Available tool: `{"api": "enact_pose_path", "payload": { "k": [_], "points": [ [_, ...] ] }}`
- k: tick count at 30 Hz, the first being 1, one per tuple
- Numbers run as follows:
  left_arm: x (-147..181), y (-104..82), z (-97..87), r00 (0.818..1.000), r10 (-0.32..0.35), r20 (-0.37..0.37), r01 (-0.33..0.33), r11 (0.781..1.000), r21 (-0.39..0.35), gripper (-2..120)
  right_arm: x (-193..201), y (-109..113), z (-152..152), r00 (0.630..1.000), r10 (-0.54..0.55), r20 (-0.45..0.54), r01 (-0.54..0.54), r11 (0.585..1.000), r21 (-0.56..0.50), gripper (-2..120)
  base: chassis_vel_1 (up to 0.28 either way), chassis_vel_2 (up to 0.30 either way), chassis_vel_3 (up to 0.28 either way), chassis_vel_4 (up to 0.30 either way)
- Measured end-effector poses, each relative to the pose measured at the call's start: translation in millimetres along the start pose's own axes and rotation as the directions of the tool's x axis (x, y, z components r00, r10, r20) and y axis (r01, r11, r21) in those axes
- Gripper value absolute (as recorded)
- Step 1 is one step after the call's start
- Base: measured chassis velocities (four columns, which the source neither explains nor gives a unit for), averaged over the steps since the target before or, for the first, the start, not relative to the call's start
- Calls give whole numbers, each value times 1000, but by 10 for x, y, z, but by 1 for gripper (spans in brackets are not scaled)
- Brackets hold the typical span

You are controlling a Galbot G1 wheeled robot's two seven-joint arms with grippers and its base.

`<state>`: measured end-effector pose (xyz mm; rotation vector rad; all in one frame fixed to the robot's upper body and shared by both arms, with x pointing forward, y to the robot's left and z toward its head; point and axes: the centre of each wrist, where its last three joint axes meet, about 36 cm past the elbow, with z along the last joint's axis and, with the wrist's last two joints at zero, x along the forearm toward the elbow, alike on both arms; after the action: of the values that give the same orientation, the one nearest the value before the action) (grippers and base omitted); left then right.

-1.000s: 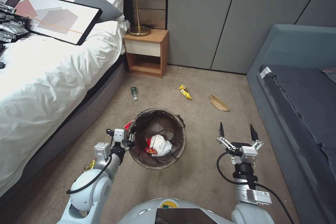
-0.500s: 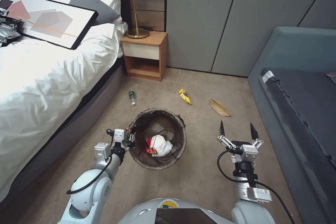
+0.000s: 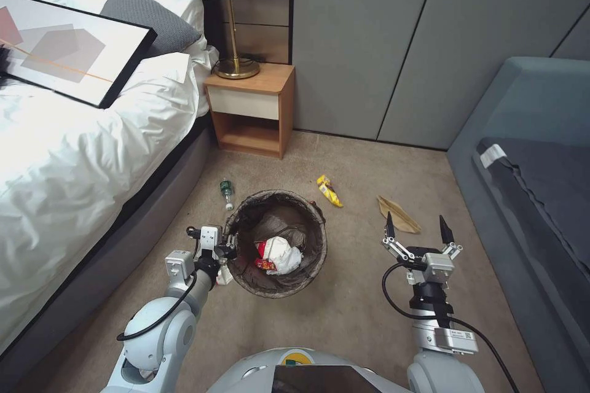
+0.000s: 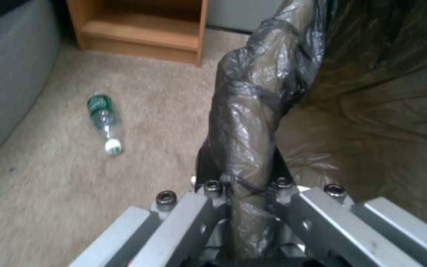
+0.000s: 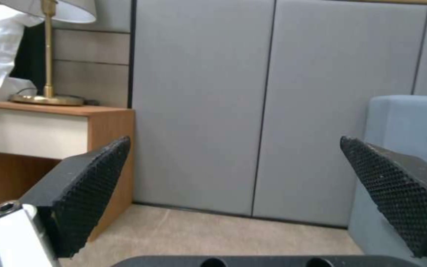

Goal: Pick up the trash bin, then pick up the garbage from the floor and place it into the trash bin.

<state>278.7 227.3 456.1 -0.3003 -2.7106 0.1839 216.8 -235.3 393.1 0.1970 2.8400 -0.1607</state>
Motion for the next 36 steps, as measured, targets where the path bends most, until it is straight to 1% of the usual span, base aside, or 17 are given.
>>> {"api": "enact_pose_path", "payload": {
  "k": [15, 26, 30, 33, 36],
  "points": [
    [4, 3, 6, 1000, -3, 1, 3, 1000, 1, 0, -18, -10, 13, 1000, -9, 10, 9, 1000, -5, 100, -238, 239, 242, -241],
    [8, 3, 1, 1000, -2, 3, 2, 1000, 0, 0, -40, -14, 36, 999, -31, 42, 30, 999, 10, 100, -197, 203, 198, -195],
    [9, 3, 1, 1000, -2, 3, 2, 1000, 0, 0, -59, -10, 58, 997, -38, 61, 37, 999, 25, 100, -140, 90, 102, -114],
    [10, 2, -3, 1000, -1, 4, 1, 1000, 0, 0, -89, -24, 60, 996, -41, 74, 38, 998, 41, 100, -14, 25, 7, -12],
    [11, 4, -6, 1000, -1, 4, 1, 1000, -1, 0, -191, -97, 55, 995, -31, 92, 24, 997, 75, 100, 14, -14, -39, 20]
  ]
}}
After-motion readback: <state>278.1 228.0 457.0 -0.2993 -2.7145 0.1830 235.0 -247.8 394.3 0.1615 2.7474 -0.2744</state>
